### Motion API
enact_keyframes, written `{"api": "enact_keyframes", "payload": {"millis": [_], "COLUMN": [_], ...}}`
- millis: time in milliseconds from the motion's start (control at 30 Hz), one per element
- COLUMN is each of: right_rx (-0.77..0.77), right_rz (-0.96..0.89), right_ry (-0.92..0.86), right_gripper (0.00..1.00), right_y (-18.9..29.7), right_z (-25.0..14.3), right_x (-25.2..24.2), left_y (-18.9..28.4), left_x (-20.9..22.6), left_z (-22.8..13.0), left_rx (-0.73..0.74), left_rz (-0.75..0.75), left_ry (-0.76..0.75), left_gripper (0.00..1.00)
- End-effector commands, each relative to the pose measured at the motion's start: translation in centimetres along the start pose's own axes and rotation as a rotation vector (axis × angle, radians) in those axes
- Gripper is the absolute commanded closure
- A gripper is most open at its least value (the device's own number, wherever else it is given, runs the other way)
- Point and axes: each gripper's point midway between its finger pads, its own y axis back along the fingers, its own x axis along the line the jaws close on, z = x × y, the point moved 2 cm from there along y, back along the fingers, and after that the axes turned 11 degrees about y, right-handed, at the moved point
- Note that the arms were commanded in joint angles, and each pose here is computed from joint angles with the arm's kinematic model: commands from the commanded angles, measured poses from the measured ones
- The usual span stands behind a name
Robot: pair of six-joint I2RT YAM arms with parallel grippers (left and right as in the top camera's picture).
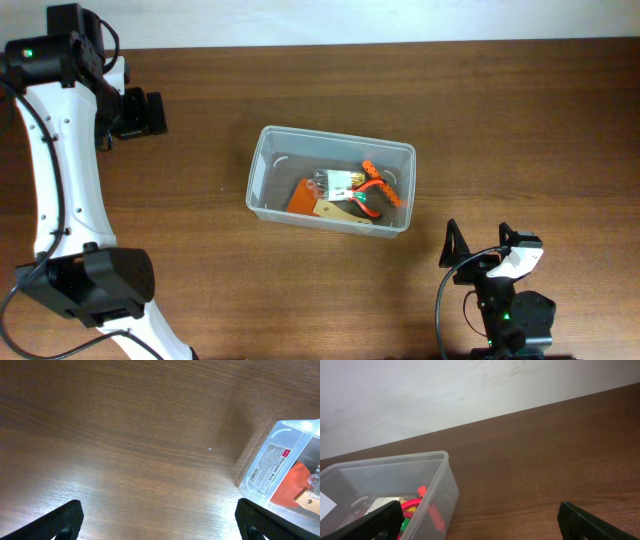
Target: Pack container
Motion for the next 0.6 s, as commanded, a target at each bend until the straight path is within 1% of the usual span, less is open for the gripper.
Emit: {"api": "enact_keyframes", "payload": {"millis": [0,300,400,567], "right_rx": [-0.005,-0.005,-0.005,-0.005], "right_rz": [0.003,0.003,0.003,0.003], "right_ry": [0.009,0.009,0.009,0.009], "right_gripper": [0.01,0.01,0.01,0.01], "right_y": [0.0,0.0,0.0,0.0], "right_z": [-0.1,-0.1,-0.1,-0.1], "right_x": [0.0,0.0,0.0,0.0], "left_y": [0.4,0.7,2.2,6.2], "left_x": [0.3,0.3,0.4,-0.5], "left_z": [0.2,0.1,-0.2,-1.3], "left_rx": [-0.015,-0.023,-0.057,-0.155], "left_rz": [0.005,0.003,-0.005,-0.038], "left_ry": [-0.006,-0.006,-0.006,-0.034], "left_gripper": [0.01,0.01,0.01,0.01]}}
